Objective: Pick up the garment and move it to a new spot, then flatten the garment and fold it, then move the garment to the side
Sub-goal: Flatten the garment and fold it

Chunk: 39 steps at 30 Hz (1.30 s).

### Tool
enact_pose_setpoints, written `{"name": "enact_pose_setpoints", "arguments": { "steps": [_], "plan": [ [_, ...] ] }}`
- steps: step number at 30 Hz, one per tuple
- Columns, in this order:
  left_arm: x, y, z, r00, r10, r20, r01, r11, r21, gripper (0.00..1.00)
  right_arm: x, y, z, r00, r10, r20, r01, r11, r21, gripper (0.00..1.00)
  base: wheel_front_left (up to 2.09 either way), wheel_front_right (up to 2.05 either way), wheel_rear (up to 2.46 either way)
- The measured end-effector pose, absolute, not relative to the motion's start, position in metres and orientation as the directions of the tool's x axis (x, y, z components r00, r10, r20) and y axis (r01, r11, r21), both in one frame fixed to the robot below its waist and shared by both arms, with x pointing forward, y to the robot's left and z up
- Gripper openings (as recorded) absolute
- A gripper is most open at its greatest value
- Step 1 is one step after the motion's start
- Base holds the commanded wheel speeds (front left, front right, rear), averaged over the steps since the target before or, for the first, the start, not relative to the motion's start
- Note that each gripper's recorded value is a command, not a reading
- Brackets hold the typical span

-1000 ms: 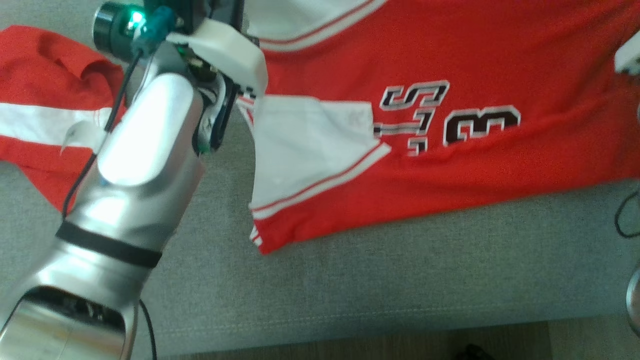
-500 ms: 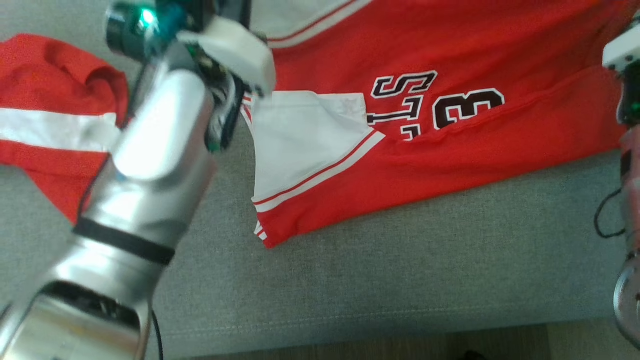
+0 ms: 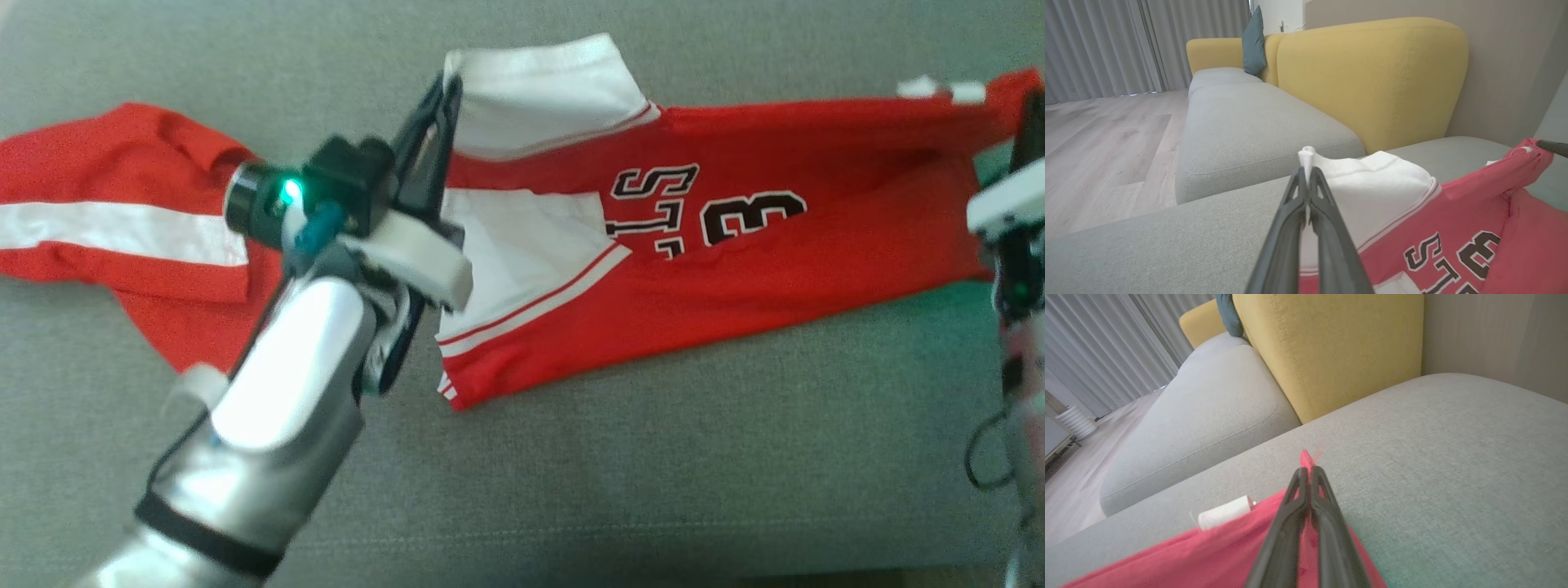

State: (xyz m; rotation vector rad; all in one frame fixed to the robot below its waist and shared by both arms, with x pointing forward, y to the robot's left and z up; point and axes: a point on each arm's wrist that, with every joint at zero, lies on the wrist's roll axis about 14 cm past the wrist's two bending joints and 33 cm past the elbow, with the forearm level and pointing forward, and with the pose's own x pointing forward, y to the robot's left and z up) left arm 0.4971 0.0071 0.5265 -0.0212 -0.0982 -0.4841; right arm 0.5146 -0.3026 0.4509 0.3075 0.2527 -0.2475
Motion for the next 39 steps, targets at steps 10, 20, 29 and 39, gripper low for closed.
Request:
{"name": "enact_pose_setpoints", "arguments": {
  "steps": [10, 20, 29, 39],
  "plan": [
    [0.432, 0.003, 0.51, 0.841, -0.541, -0.023, 0.541, 0.84, 0.029, 0.0, 0.471, -0.306, 0.424, 0.886, -0.156, -0.437, 0.279, 0.932, 0.232, 0.0, 0.0, 0.0, 0.0],
    [0.391, 0.004, 0.467, 0.791, -0.577, -0.202, 0.597, 0.8, 0.052, 0.0, 0.445, -0.311, 0.409, 0.813, -0.13, -0.567, 0.269, 0.948, 0.168, 0.0, 0.0, 0.0, 0.0],
    [0.374, 0.004, 0.434, 0.75, -0.578, -0.324, 0.626, 0.777, 0.064, 0.0, 0.418, -0.317, 0.399, 0.759, -0.136, -0.637, 0.27, 0.956, 0.117, 0.0, 0.0, 0.0, 0.0],
    [0.374, 0.002, 0.436, 0.771, -0.559, -0.305, 0.599, 0.799, 0.052, 1.0, 0.421, -0.321, 0.43, 0.839, -0.164, -0.518, 0.248, 0.964, 0.098, 1.0, 0.0, 0.0, 0.0]
  ]
}}
